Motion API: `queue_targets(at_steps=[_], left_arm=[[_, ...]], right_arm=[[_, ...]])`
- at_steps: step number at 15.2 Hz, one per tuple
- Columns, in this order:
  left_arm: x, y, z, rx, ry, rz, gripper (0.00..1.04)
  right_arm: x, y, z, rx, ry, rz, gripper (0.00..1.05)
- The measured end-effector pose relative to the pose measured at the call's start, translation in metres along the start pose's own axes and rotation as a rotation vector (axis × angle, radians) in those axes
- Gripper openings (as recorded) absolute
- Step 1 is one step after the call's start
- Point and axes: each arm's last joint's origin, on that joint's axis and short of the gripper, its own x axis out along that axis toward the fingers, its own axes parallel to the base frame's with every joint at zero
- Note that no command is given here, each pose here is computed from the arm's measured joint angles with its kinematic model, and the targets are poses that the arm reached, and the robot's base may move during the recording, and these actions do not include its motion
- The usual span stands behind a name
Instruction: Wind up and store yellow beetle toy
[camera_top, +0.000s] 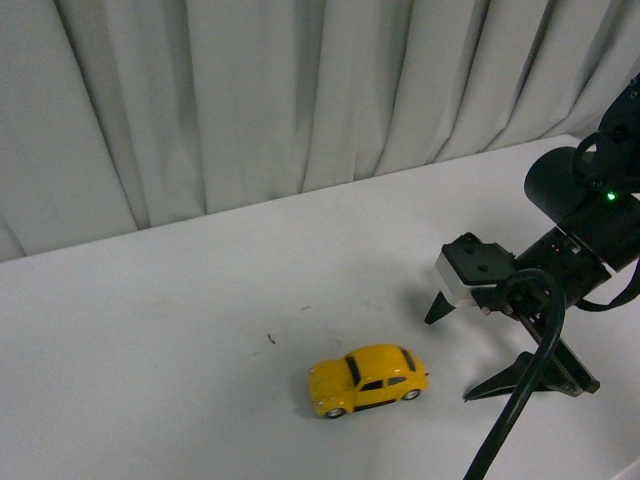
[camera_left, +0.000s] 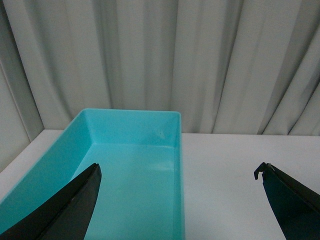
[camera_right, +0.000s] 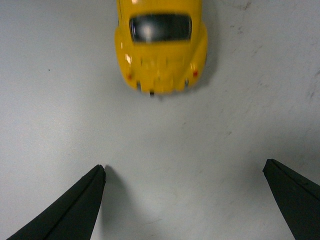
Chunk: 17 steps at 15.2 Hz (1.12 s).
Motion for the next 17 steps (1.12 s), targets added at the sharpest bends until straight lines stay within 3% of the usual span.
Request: queue_targets(at_steps=[17], left_arm=[[0.0, 0.0, 0.0001, 0.0, 0.0, 0.0, 0.98]], right_arm=[[0.0006, -0.0012, -0.0002, -0.015, -0.018, -0.034, 0.98]])
